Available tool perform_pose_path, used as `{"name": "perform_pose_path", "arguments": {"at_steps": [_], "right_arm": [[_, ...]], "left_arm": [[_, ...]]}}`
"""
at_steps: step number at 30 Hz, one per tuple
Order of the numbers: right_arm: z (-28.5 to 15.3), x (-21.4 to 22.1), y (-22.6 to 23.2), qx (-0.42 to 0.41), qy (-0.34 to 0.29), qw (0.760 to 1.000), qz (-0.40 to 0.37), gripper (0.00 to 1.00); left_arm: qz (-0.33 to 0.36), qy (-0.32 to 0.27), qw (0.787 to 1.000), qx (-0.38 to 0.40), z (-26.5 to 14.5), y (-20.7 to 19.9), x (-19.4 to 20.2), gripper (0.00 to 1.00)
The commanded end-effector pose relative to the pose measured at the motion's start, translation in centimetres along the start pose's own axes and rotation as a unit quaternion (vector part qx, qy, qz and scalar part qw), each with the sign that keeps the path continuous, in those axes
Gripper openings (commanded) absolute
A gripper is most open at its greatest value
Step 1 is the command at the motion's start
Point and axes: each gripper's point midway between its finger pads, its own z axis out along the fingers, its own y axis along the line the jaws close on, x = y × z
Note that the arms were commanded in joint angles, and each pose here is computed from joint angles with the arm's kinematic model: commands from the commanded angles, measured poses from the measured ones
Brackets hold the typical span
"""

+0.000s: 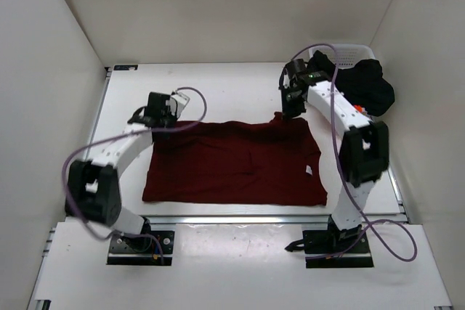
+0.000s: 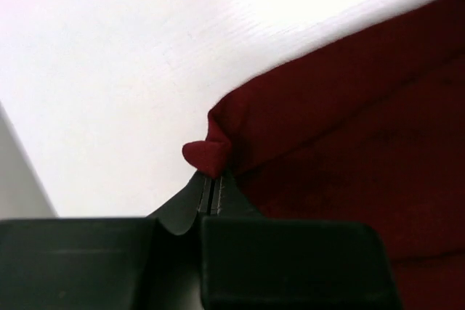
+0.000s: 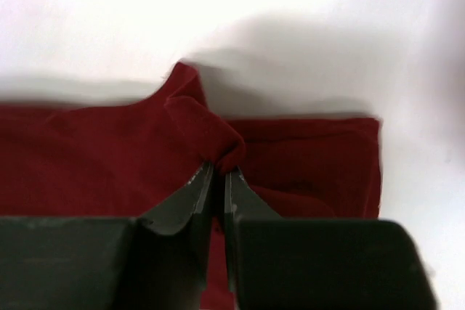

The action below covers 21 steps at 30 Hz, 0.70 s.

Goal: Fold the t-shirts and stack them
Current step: Fold the other side of the tshirt into a rectangle

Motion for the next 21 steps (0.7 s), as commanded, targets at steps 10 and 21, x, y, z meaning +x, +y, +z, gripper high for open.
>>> {"name": "perform_pose_path", "arguments": {"at_steps": [10,21], "right_arm": [[-4.9,11.7,2.0,-0.064,-0.121,0.99,-0.022,0.0],[-4.7,14.1,0.1,-0.061,-0.126,0.99,-0.028,0.0]], "left_arm": [[0.167,-0.159,0.97,-0.079,-5.5,-0.8,2.2,0.0],[0.285,-0.214,0.93,-0.085,-6.3,-3.0,3.3,0.01]]}}
